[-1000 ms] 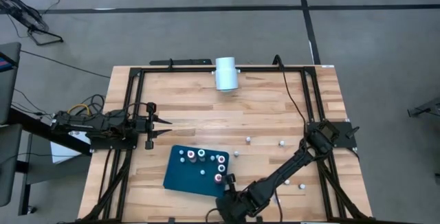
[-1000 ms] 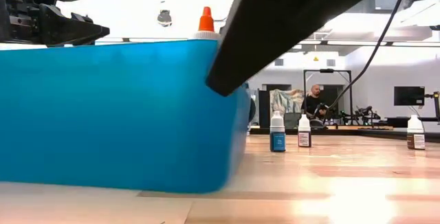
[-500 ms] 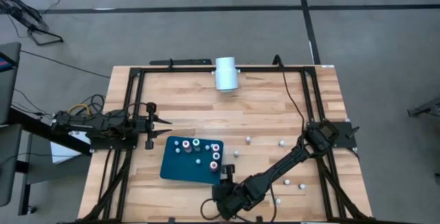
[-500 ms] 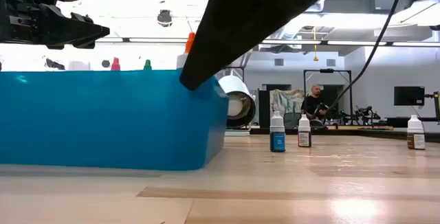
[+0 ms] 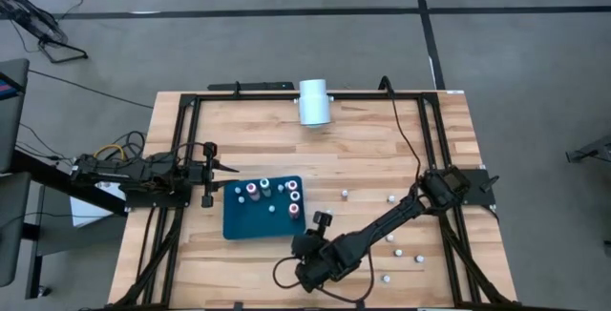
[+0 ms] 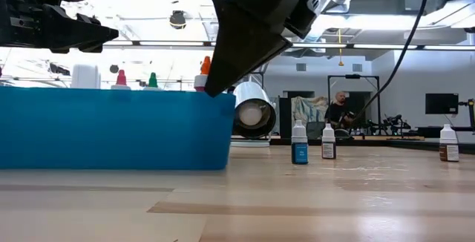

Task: Pick & Place food coloring
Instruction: Move the blue bin to the center of the table

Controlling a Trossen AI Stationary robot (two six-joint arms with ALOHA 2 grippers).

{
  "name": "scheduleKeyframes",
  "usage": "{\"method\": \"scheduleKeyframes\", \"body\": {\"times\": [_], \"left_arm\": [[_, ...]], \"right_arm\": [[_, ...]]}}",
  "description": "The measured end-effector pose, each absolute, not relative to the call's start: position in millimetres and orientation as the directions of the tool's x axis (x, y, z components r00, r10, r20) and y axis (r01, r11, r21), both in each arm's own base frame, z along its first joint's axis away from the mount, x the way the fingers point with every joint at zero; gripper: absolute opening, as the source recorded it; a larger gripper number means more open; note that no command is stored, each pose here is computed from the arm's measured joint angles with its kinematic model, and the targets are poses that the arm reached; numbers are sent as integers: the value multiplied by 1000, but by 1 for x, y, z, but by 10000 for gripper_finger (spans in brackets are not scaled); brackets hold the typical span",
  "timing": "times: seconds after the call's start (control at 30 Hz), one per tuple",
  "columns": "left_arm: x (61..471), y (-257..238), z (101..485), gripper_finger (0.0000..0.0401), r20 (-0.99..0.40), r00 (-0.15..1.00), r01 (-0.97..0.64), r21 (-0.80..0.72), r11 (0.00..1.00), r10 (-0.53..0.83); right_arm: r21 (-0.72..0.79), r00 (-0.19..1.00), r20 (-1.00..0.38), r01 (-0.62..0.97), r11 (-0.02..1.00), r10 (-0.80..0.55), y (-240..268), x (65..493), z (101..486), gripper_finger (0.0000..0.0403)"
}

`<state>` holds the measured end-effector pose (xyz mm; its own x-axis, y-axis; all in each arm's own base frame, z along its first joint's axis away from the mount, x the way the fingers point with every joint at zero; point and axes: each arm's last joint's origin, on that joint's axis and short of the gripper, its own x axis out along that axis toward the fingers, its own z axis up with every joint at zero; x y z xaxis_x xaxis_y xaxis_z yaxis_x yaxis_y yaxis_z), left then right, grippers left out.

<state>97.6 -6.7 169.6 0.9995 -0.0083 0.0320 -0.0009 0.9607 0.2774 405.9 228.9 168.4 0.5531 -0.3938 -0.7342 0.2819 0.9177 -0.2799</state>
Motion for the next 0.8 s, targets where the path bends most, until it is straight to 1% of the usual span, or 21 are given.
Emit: {"method": "scheduleKeyframes", "body": {"times": [0.1, 0.3, 0.4, 0.53, 0.7, 0.8], "left_arm": [[98, -7, 170, 105, 32, 999, -1, 277, 961, -8], [98, -7, 170, 105, 32, 999, -1, 277, 961, -8], [98, -7, 170, 105, 32, 999, -1, 277, 961, -8], [98, -7, 170, 105, 32, 999, -1, 277, 961, -9], [98, -7, 170, 105, 32, 999, -1, 277, 961, -9], [98, -7, 170, 105, 32, 999, -1, 277, 961, -8]], "right_arm": [[-306, 539, -721, 316, 898, -435, 225, 405, 168, 0], [-396, 526, -653, 375, 838, -544, 218, 402, 169, 0], [-392, 531, -649, 381, 838, -545, 217, 404, 169, 0], [-348, 591, -662, 300, 888, -460, 233, 402, 177, 0], [-321, 660, -698, 60, 945, -279, 261, 394, 189, 0], [-271, 638, -752, -68, 960, -167, 267, 393, 187, 0]]}}
